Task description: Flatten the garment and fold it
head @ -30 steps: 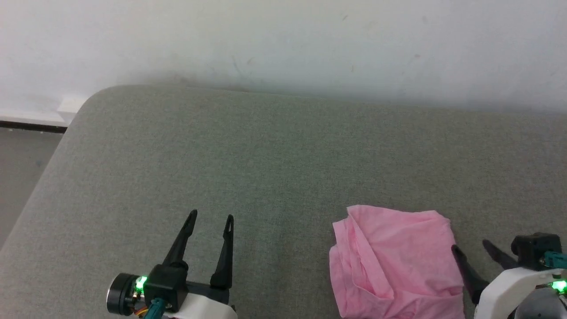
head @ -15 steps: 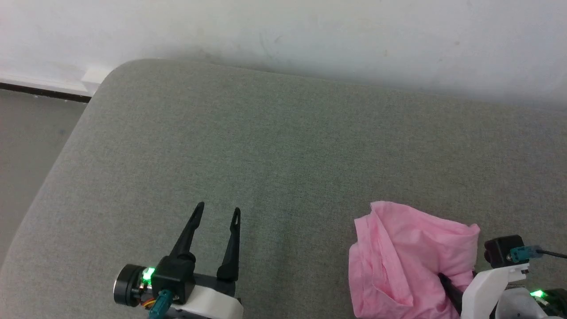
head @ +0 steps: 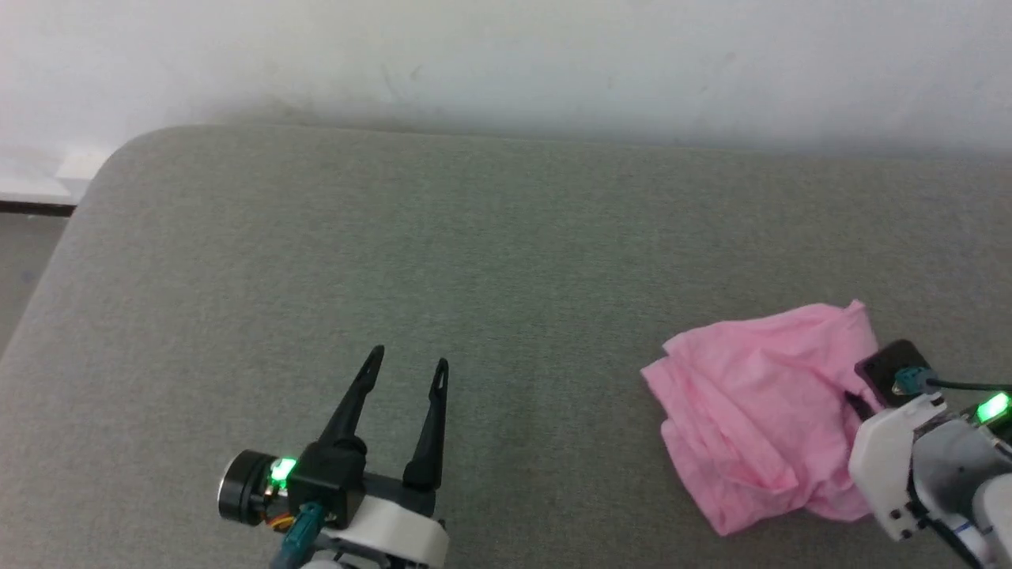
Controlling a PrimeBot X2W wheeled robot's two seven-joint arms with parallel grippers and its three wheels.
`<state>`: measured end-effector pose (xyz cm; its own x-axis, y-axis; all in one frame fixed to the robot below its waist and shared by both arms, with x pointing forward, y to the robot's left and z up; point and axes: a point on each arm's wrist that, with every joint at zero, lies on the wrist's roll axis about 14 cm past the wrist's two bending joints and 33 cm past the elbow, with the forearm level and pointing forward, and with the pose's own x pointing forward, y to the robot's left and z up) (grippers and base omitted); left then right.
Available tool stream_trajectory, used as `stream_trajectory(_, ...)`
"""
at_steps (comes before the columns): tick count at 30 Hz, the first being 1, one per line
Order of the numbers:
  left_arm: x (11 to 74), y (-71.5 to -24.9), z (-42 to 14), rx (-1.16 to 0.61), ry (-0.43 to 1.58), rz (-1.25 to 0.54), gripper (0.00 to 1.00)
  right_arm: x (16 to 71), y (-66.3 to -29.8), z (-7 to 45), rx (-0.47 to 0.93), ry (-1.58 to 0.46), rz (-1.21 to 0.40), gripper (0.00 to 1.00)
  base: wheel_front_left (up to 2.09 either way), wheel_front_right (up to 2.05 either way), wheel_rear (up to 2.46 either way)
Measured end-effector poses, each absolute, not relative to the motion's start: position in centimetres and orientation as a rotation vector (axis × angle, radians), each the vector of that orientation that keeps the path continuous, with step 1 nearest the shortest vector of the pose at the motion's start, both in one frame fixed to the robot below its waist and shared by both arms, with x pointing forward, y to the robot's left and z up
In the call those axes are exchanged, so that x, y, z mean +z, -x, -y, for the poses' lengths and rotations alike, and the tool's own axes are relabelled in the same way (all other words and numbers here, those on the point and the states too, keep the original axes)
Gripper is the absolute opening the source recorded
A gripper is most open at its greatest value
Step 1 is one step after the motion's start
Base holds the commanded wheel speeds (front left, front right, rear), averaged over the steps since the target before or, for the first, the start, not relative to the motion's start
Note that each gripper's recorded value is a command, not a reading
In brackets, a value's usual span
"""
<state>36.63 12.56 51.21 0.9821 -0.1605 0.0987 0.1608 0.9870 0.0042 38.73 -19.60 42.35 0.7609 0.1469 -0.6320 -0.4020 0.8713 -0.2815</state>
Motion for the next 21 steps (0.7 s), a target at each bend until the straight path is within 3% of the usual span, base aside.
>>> stream_trajectory(6, 52.8, -39.7, -7.7, -0.313, 0.007, 0.162, 1.0, 45.5, -38.7, 28.7, 0.206, 0.715, -0.65, 0.0, 0.0, 0.0, 0.0)
stream_trajectory(12, 53.1, -42.6, -3.7, -0.427, 0.016, 0.193, 1.0, 46.3, -37.2, 37.8, 0.067, 0.802, -0.749, 0.0, 0.0, 0.0, 0.0)
stream_trajectory(21, 51.3, -46.3, 0.2, -0.533, 0.054, 0.198, 1.0, 44.8, -35.8, 46.9, -0.096, 0.837, -0.88, 0.0, 0.0, 0.0, 0.0)
